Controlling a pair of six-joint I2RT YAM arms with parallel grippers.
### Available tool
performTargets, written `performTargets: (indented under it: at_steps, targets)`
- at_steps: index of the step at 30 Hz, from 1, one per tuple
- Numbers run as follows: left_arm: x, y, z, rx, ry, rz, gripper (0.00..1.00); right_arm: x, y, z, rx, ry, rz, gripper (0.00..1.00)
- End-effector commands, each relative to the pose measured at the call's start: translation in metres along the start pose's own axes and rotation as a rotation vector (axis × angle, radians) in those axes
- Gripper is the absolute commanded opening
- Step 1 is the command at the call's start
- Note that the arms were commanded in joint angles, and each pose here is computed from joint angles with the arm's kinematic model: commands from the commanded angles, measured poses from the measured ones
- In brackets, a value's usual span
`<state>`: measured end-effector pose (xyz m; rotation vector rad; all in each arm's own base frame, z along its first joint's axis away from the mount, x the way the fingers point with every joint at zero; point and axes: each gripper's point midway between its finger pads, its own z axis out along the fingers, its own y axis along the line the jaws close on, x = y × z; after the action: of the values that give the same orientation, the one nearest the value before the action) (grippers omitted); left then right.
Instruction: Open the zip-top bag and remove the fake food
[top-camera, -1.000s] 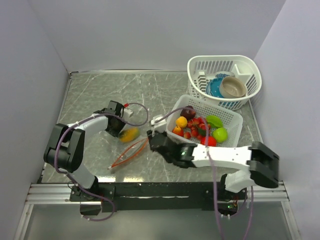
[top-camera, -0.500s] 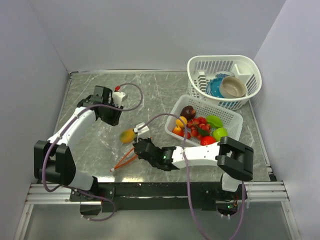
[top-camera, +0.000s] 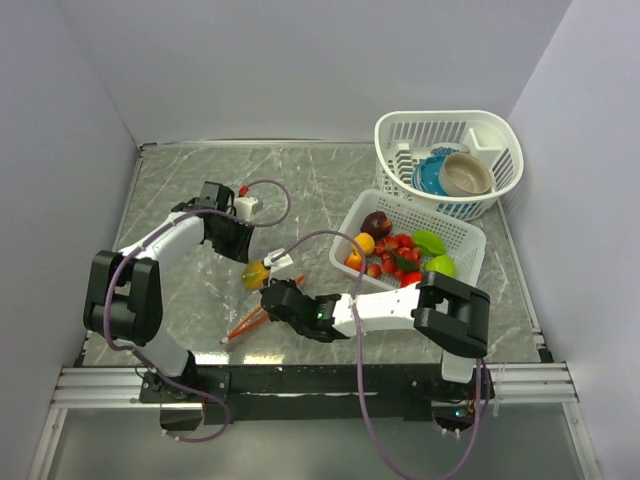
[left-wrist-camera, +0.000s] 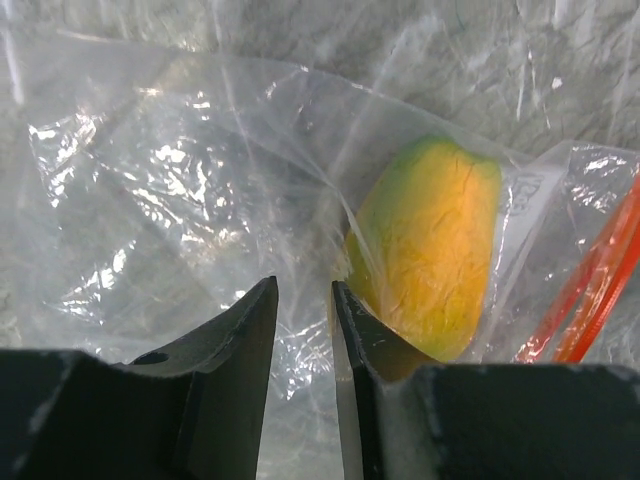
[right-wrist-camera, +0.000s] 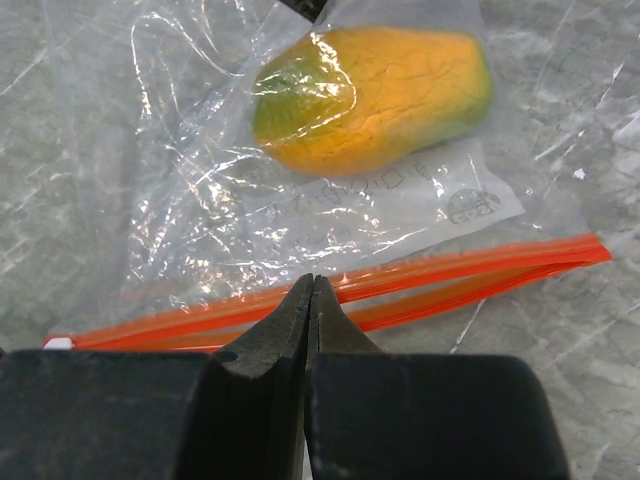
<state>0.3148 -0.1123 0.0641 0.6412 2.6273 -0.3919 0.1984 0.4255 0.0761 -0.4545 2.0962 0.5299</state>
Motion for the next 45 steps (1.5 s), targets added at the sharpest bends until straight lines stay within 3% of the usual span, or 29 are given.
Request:
performTargets:
  at_steps: [1,6,10,17,28,33,35,38,40,41,42,45]
  targets:
    - [-0.01,-0.002,0.007,0.013,-0.048,0.014,0.34,-0.003,0.004,-0.007,-0.026,-0.022,0.054,0.0]
    - [0.013,0.0,0.027,-0.006,0.001,0.02,0.33,-0.013,0.0,-0.037,-0.078,-0.071,0.091,0.03]
    - [0.026,-0.005,0.043,-0.021,0.041,0.042,0.32,0.007,0.001,-0.043,-0.141,-0.033,0.074,0.0]
    - [0.032,-0.004,0.045,-0.063,0.062,0.072,0.28,0.02,0.01,-0.027,-0.142,-0.001,0.06,0.0]
    - [0.048,-0.009,0.038,-0.051,0.092,0.082,0.27,-0.004,0.02,0.003,-0.085,-0.065,0.069,0.0]
    - [0.046,-0.012,0.029,-0.051,0.092,0.099,0.2,-0.011,0.007,0.016,-0.01,-0.086,0.079,0.03]
    - [0.047,-0.017,0.026,-0.017,0.106,0.116,0.16,-0.016,-0.003,0.024,0.032,-0.099,0.087,0.1]
    - [0.051,-0.021,0.027,0.004,0.118,0.156,0.16,-0.022,-0.012,0.029,0.08,-0.11,0.097,0.27]
    - [0.053,-0.021,0.029,-0.003,0.127,0.187,0.17,-0.026,-0.021,0.033,0.099,-0.109,0.117,0.5]
    - [0.058,-0.022,0.03,0.002,0.137,0.198,0.17,-0.026,-0.023,0.034,0.095,-0.104,0.128,0.74]
    - [0.058,-0.023,0.031,-0.001,0.136,0.211,0.17,-0.027,-0.028,0.038,0.093,-0.095,0.161,0.87]
    - [0.064,-0.024,0.033,-0.016,0.146,0.242,0.17,-0.032,-0.026,0.041,0.057,-0.099,0.208,0.98]
